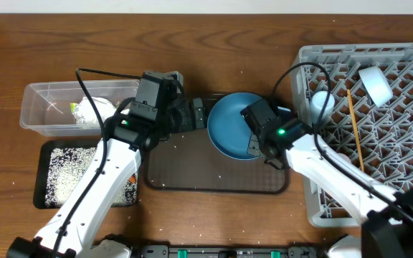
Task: Sort waste into correct bins and load items into the dishwasher rack
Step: 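Move the right gripper to the right rim of the blue plate, then grasp the blue plate rim with the right gripper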
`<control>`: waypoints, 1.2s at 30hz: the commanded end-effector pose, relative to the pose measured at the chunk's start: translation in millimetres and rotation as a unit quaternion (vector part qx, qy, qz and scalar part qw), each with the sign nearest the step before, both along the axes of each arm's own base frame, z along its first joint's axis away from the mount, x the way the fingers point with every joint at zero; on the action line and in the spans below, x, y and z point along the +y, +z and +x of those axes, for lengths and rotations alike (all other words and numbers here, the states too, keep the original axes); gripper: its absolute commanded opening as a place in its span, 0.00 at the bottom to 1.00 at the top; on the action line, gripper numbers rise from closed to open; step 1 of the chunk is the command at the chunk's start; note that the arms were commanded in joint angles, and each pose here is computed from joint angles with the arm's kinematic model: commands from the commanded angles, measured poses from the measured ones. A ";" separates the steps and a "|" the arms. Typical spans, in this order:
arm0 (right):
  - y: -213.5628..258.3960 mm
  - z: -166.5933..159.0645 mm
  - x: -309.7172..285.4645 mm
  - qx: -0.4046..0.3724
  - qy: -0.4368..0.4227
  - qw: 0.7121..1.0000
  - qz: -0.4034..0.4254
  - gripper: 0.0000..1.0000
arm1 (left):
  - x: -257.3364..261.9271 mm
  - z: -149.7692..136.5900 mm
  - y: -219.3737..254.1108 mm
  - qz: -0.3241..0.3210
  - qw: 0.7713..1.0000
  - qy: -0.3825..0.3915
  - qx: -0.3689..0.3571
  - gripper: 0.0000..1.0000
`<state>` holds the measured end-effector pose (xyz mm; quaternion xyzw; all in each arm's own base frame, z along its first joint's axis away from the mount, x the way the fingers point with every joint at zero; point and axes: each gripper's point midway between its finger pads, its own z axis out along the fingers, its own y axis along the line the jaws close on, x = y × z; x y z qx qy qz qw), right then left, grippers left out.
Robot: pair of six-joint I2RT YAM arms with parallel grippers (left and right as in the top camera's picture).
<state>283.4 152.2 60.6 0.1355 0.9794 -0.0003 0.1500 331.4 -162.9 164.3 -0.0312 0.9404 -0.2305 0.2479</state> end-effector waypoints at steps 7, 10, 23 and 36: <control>-29.0 5.8 -13.8 0.012 -0.021 0.998 -0.051 0.52 | 0.2 1.5 8.9 0.001 1.000 -0.002 -0.014 0.98; -40.1 7.2 -18.1 0.022 -0.029 0.998 -0.060 0.54 | 0.2 1.5 8.9 0.001 1.000 -0.002 -0.014 0.98; -57.7 8.7 -11.6 0.047 -0.036 0.998 -0.030 0.79 | 0.2 1.5 8.9 0.001 1.000 -0.002 -0.014 0.98; -57.9 7.9 -11.3 0.049 -0.036 0.998 -0.029 0.49 | 0.2 1.5 8.9 0.001 1.000 -0.002 -0.014 0.98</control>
